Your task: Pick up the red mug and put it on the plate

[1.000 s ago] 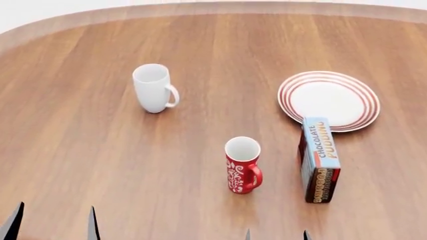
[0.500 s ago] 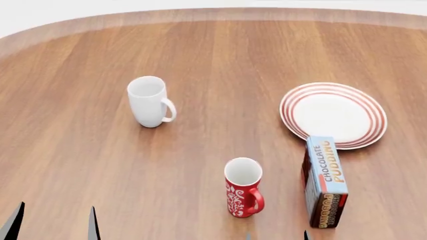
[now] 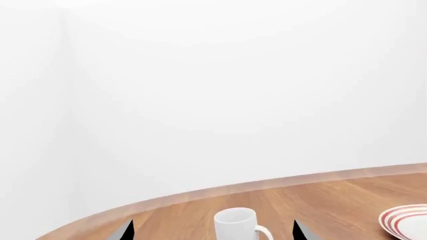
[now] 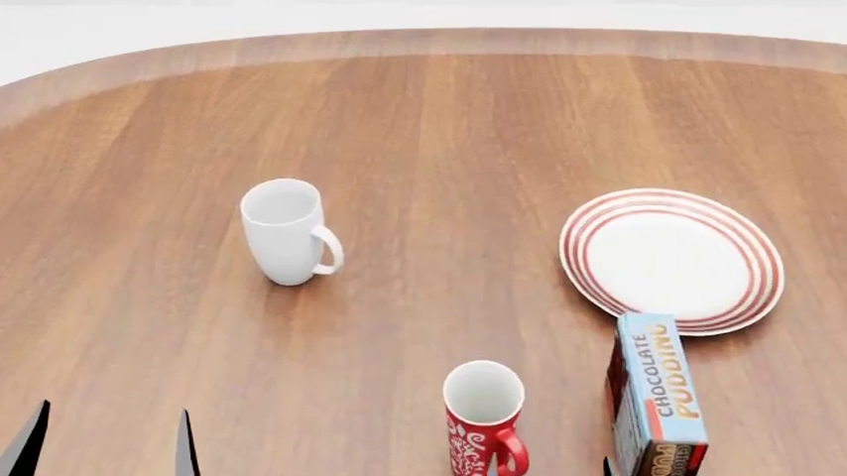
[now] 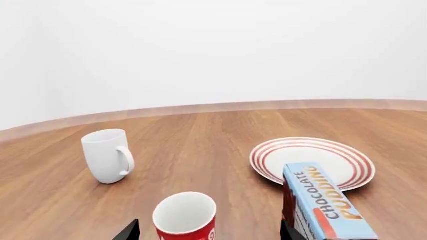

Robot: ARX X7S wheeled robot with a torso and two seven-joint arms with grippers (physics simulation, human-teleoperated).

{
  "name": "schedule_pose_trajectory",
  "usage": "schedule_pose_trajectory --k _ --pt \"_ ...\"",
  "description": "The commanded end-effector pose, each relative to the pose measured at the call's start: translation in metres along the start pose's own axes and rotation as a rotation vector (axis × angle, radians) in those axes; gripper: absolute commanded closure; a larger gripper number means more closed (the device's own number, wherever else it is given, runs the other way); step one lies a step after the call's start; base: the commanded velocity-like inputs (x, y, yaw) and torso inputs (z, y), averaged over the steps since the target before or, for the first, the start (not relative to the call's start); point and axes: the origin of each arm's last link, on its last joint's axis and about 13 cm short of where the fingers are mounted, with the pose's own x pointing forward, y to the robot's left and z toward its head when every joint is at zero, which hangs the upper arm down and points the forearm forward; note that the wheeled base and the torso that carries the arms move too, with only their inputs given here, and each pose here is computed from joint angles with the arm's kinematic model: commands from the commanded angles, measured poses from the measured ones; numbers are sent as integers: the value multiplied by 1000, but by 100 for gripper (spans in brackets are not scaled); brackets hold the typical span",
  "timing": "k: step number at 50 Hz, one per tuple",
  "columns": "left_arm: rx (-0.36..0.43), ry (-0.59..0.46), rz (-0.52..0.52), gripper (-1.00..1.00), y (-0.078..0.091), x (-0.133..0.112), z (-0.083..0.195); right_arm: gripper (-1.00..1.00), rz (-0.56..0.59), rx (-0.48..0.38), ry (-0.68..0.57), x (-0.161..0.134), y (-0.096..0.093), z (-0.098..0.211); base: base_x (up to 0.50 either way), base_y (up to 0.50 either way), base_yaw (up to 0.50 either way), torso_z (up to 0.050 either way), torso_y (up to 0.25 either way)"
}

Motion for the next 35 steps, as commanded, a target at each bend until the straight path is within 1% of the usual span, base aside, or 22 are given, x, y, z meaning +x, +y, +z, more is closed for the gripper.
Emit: schedule_pose_trajectory --k 1,35 --pt "0 0 -1 -100 0 0 0 -100 0 -1 0 0 0 0 195 0 0 0 0" --pt "1 0 -3 -100 0 0 0 -100 -2 0 0 0 0 1 194 0 0 0 0"
